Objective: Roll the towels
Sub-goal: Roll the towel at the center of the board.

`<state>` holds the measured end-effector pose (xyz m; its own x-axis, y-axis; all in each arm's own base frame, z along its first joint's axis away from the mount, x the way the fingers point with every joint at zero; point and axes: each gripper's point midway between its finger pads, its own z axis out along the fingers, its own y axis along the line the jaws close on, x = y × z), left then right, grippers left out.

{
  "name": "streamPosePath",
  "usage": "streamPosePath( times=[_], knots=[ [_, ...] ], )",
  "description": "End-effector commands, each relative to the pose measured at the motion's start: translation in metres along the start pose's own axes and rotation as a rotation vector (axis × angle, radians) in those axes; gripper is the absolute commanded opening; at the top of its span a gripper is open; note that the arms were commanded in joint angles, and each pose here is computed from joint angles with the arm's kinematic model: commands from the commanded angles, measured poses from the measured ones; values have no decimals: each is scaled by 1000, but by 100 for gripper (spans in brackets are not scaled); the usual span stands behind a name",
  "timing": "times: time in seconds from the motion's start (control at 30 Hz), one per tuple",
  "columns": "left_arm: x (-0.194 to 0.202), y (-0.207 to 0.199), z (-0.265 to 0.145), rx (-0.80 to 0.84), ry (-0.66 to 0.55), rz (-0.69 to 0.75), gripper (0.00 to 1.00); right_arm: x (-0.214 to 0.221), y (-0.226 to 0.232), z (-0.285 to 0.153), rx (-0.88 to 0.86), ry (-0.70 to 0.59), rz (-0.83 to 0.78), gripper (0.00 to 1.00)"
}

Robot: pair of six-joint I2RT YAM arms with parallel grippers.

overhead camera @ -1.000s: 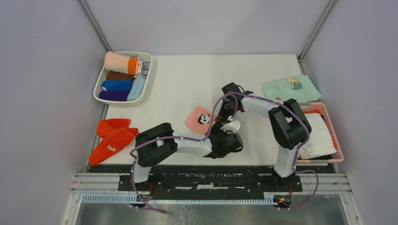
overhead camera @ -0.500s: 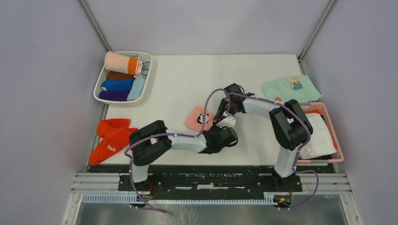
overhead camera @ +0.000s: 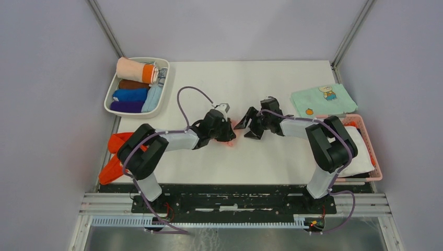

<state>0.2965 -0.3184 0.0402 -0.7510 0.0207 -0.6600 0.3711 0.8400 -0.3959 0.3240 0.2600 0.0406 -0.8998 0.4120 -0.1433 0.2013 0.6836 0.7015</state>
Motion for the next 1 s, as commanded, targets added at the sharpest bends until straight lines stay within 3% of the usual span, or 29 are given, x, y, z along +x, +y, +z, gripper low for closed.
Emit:
streamPosePath(
  times=[0.0,0.27,0.47,0.77,0.87,0.97],
  knots=[
    [13,-11,-2,227,99,-280,12,-7,32,-1,-193,-24,18,76],
    [20,11,4,291,159,-537,12,-16,31,11,-272,-51,71,78],
    [32,19,10,279,201,-627,12,-19,16,25,-228,-61,88,75],
    [38,23,7,274,216,-650,13,-11,-19,44,-125,-36,67,50],
    [39,25,2,250,208,-625,21,-12,-25,38,-55,-42,38,42],
    [33,24,-6,204,180,-563,35,-13,-32,27,48,-49,12,35]
  ],
)
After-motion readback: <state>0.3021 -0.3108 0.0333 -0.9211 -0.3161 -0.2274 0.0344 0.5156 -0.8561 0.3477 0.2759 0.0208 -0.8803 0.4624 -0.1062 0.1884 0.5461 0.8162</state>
